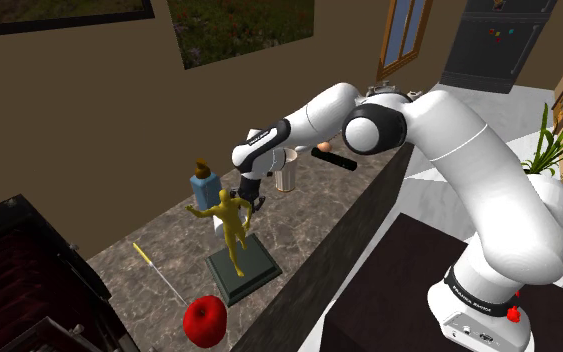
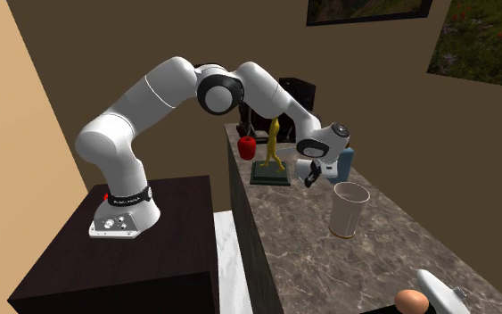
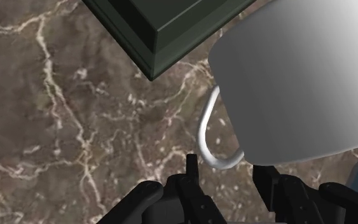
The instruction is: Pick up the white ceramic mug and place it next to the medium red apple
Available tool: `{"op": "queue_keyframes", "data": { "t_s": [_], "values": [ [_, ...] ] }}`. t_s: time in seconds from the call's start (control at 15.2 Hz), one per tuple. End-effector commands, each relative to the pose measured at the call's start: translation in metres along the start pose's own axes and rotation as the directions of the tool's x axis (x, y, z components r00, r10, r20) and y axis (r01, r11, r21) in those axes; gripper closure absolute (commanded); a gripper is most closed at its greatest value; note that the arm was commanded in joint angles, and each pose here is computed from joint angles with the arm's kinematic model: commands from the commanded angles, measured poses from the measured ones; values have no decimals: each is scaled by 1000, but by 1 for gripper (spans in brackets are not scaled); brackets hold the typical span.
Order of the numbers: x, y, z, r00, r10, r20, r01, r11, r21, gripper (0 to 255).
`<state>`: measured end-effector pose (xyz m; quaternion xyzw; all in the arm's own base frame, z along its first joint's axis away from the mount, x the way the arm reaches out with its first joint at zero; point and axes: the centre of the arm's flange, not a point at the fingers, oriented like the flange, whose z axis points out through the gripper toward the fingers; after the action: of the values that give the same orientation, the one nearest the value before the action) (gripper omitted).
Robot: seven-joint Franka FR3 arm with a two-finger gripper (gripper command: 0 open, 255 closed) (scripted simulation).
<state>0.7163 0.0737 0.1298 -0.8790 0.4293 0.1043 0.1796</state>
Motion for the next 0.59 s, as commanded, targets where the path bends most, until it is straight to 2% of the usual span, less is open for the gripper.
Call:
{"op": "queue_keyframes", "data": {
  "t_s": [0.0,0.53],
  "values": [
    [0,0,0,1000,0,0,0,1000,0,255],
    [-2,-1,-5,1000,0,0,0,1000,0,255]
  ]
}}
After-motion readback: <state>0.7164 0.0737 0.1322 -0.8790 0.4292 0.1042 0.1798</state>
